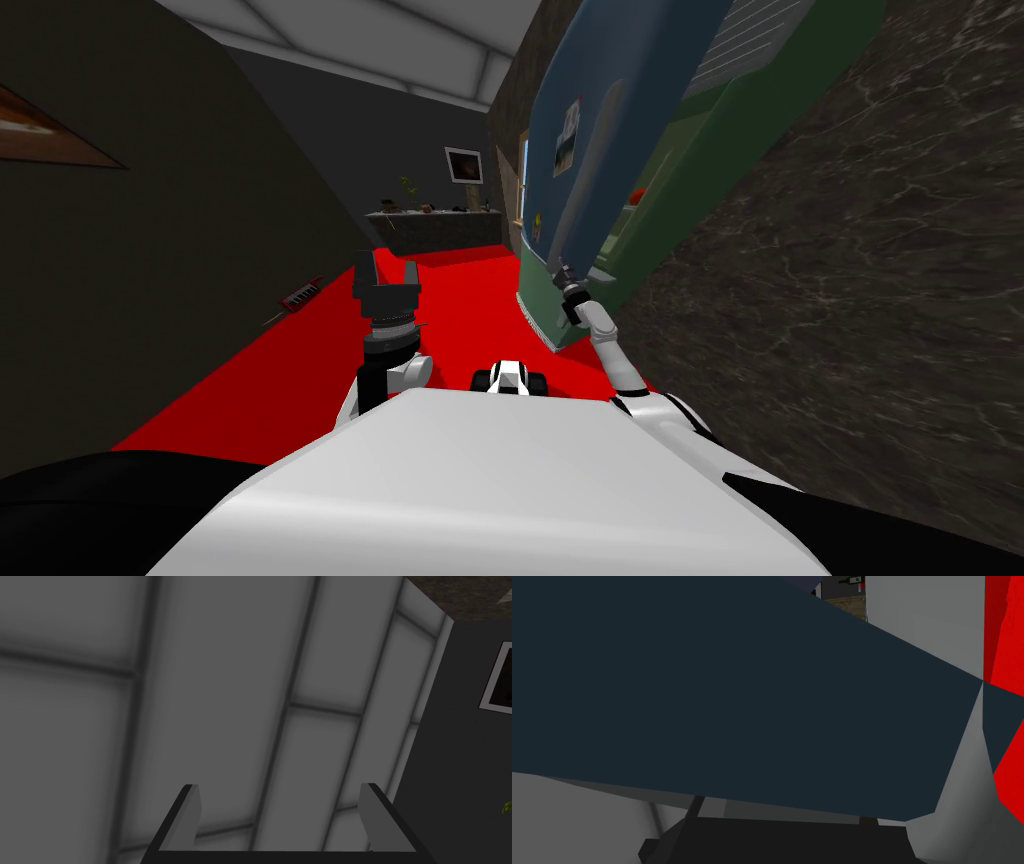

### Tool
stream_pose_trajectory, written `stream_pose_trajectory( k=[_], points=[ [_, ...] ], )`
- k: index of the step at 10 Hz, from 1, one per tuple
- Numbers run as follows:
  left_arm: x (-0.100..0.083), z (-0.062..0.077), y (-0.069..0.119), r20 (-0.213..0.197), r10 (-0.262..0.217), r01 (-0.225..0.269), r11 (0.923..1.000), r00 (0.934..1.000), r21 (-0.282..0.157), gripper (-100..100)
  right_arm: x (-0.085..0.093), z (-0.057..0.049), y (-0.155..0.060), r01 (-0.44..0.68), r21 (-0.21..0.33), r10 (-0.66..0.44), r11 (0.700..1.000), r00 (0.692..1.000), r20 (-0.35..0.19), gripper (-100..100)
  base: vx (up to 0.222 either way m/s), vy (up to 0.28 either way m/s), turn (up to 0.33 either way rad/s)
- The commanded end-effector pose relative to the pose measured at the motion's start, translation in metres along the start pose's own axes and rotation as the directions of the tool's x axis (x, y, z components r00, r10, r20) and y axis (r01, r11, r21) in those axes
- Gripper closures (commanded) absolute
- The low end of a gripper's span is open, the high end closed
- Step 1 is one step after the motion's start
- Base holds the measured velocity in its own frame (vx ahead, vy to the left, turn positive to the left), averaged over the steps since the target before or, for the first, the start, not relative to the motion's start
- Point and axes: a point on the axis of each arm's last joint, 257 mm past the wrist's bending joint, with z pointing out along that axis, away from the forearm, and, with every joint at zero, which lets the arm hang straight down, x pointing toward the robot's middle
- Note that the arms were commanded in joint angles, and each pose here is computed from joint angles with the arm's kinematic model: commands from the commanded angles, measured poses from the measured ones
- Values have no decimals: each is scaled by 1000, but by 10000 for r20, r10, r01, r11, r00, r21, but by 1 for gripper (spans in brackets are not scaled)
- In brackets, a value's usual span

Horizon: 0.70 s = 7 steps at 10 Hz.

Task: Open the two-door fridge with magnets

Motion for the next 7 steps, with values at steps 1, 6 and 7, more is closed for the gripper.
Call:
stream_pose_trajectory(
  k=[1, 6, 7],
  points=[
    [0, 0, 0, 1, -1, 1, 10000, 10000, -1, 0, 18, 1, -7, 77, 133, -72, 9999, 9994, -347, 100, -25, 293, -56],
    [0, 0, 0, 0, 0, 0, 10000, 10000, 0, 0, 59, 2, -16, 259, 237, -229, 9994, 9926, -1189, 100, -25, 282, -59],
    [0, 0, 0, 0, 0, 0, 10000, 10000, 0, 0, 59, 2, -16, 259, 237, -229, 9994, 9926, -1189, 100, -13, 248, -46]
  ],
)
